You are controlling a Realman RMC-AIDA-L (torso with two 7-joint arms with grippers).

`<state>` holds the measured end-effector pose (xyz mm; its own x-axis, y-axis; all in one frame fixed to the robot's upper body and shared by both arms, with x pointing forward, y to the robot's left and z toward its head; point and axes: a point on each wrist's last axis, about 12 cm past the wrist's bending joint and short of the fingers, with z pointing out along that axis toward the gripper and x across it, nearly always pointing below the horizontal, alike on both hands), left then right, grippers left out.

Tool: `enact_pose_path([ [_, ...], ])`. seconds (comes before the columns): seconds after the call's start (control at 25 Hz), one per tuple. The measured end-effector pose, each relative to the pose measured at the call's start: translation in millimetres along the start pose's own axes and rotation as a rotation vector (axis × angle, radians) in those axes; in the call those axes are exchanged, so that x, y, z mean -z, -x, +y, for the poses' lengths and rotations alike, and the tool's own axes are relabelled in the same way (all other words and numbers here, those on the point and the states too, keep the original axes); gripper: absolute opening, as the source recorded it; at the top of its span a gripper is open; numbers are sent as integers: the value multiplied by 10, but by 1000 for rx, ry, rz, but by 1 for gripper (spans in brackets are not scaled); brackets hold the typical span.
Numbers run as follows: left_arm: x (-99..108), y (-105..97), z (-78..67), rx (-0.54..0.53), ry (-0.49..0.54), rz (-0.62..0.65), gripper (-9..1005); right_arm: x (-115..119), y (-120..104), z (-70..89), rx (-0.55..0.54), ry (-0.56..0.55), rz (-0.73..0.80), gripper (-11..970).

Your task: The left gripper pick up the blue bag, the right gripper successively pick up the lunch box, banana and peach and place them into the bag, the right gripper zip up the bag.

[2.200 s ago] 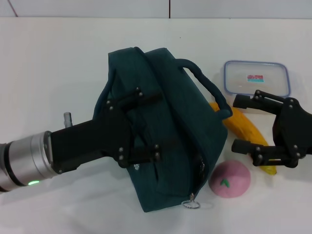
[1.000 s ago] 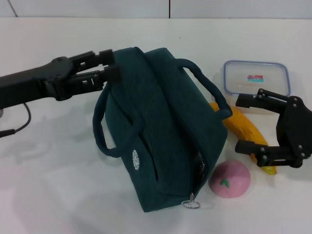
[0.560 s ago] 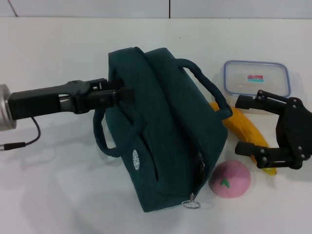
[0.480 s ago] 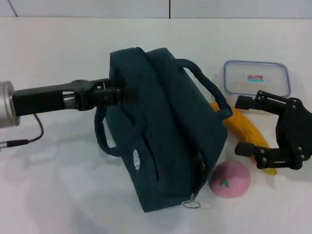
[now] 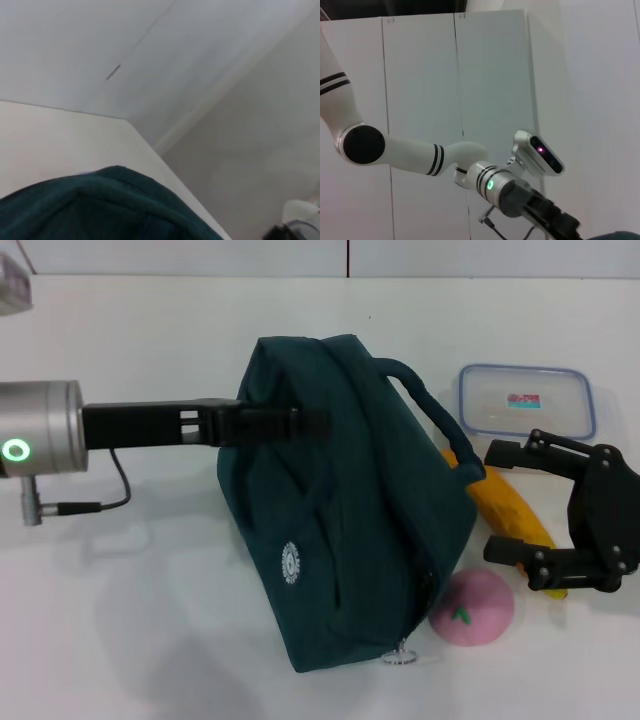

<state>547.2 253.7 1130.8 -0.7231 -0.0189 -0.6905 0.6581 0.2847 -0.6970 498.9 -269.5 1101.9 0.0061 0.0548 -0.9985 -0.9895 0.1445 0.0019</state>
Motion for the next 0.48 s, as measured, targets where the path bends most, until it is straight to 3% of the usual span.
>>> enact_pose_path([
  [0.48,-71,94,179,10,163,-42,773,41,-19,16,-5,-18,4,870],
])
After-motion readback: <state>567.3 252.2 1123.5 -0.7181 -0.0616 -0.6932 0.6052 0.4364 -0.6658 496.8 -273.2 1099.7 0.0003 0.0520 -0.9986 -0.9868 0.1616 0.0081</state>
